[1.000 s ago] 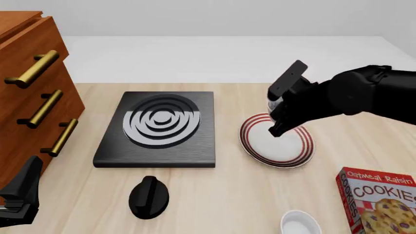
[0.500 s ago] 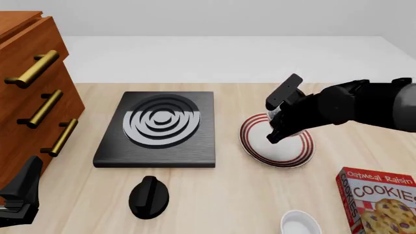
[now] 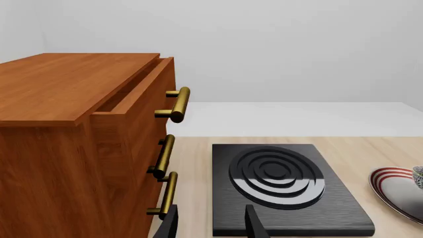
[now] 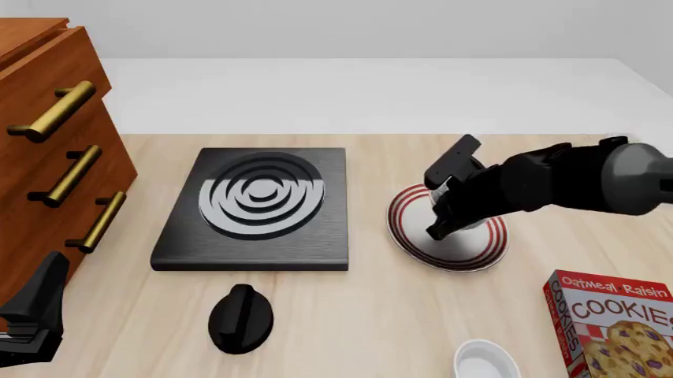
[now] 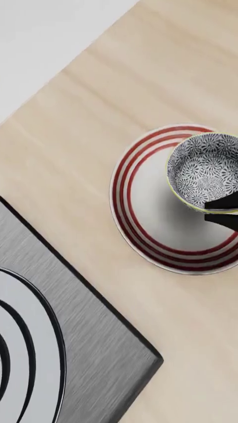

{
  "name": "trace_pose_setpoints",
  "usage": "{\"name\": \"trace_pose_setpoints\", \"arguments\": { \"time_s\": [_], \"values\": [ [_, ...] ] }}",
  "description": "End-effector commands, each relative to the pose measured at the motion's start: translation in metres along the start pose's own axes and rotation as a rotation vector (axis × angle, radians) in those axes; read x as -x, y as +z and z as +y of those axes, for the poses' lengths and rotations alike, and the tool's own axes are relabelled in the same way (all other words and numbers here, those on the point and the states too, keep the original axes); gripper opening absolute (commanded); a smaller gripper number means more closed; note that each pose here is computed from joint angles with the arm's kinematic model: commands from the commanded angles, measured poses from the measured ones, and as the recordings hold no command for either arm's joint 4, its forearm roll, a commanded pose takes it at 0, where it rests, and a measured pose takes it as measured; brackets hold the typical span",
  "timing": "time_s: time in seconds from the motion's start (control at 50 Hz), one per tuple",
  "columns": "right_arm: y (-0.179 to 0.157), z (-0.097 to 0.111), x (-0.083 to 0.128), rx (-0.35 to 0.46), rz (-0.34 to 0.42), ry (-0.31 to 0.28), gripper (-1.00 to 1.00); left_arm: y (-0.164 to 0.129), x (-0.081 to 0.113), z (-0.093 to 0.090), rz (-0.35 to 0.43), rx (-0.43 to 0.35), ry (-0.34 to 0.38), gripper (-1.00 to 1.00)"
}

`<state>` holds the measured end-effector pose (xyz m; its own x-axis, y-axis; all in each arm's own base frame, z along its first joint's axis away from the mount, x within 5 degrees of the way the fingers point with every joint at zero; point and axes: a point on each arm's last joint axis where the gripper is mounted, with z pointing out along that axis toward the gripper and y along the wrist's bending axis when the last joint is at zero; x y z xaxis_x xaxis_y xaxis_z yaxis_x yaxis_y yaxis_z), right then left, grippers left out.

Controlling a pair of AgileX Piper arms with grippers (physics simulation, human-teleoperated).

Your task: Pick the akita bowl on the ramekin and place it on the plate.

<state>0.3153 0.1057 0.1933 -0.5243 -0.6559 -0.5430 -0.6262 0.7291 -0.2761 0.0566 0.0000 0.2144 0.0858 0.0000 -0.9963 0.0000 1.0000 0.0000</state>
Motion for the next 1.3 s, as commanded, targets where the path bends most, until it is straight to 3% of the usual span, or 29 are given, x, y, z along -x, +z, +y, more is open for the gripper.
{"name": "trace_pose_setpoints", "arguments": {
  "time_s": [0.02, 0.7, 0.72, 0.94, 1.3],
  "values": [
    [0.008, 0.001, -0.003, -0.002, 0.0, 0.004, -1.0, 0.0, 0.0, 0.0, 0.0, 0.0, 0.0, 1.0],
    [0.034, 0.021, -0.017, 0.031, 0.023, 0.052, -1.0, 0.0, 0.0, 0.0, 0.0, 0.0, 0.0, 1.0],
    [0.034, 0.02, -0.017, 0.027, 0.022, 0.049, 1.0, 0.0, 0.0, 0.0, 0.0, 0.0, 0.0, 1.0],
    [0.027, 0.014, -0.015, 0.012, 0.005, 0.034, 1.0, 0.0, 0.0, 0.0, 0.0, 0.0, 0.0, 1.0],
    [-0.019, 0.004, 0.004, -0.023, -0.065, -0.002, 1.0, 0.0, 0.0, 0.0, 0.0, 0.0, 0.0, 1.0]
  ]
}}
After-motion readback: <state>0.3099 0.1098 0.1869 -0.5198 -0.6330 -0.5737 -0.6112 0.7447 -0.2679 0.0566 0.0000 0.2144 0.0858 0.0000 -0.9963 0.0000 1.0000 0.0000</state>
